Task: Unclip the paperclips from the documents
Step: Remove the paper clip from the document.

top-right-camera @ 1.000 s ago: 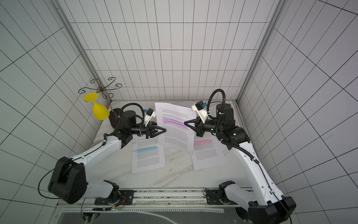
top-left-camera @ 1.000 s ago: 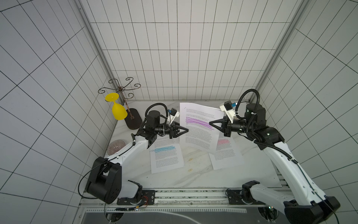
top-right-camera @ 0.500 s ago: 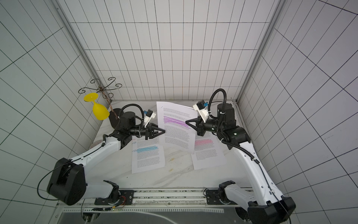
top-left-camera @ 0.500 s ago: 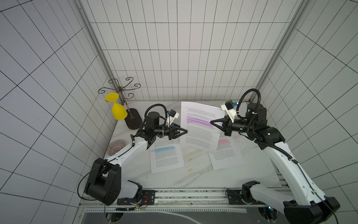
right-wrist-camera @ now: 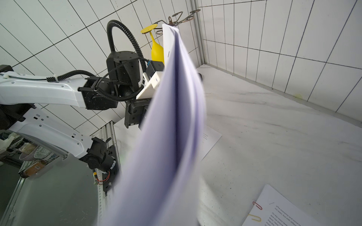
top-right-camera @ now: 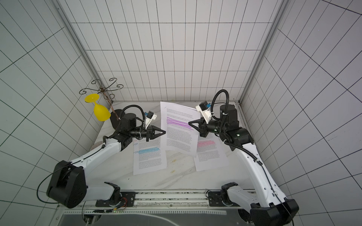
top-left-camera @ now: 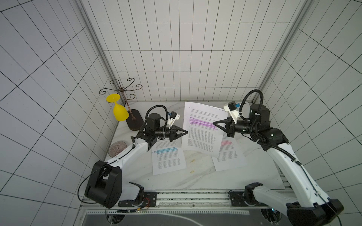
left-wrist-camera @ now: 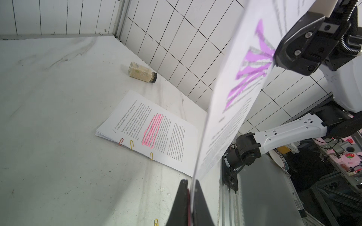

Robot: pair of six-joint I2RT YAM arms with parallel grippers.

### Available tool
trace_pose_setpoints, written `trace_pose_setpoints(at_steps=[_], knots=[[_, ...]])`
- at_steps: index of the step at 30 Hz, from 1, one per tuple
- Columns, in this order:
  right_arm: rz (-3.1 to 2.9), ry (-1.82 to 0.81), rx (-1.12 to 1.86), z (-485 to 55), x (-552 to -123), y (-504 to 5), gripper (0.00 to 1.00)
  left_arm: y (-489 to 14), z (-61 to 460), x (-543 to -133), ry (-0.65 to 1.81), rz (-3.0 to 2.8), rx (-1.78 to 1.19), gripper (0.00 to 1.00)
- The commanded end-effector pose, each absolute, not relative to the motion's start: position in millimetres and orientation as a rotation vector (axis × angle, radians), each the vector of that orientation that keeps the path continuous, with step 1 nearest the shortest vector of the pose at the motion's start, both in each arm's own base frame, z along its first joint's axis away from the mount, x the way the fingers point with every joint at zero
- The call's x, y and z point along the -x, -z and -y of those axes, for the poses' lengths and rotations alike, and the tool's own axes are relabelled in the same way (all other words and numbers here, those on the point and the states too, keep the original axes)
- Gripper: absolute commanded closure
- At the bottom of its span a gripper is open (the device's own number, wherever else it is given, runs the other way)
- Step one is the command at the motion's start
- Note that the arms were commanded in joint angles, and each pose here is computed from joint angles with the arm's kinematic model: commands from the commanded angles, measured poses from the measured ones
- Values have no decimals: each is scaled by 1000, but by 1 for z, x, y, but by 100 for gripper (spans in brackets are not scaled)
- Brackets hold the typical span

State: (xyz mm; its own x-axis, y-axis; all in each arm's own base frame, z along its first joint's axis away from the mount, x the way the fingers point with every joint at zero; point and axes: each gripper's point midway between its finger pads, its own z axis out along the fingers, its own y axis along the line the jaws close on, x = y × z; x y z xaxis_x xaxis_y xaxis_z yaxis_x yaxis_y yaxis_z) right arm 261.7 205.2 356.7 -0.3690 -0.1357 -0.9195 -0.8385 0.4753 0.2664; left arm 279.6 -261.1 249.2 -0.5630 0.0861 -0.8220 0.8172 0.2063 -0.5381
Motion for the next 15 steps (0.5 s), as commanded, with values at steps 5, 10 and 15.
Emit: trace_pose_setpoints(at_steps=[5, 10, 15], knots=[[-1772, -896, 803, -195, -271, -375, 100, -235, 252, -278, 1329, -1877, -846, 100], [-1791, -883, 765, -190, -278, -375, 100, -226, 249, -274, 1302, -1912, -859, 100], [-1824, -865, 719, -181, -286, -372, 100, -216, 244, -274, 1255, -1951, -857, 100]])
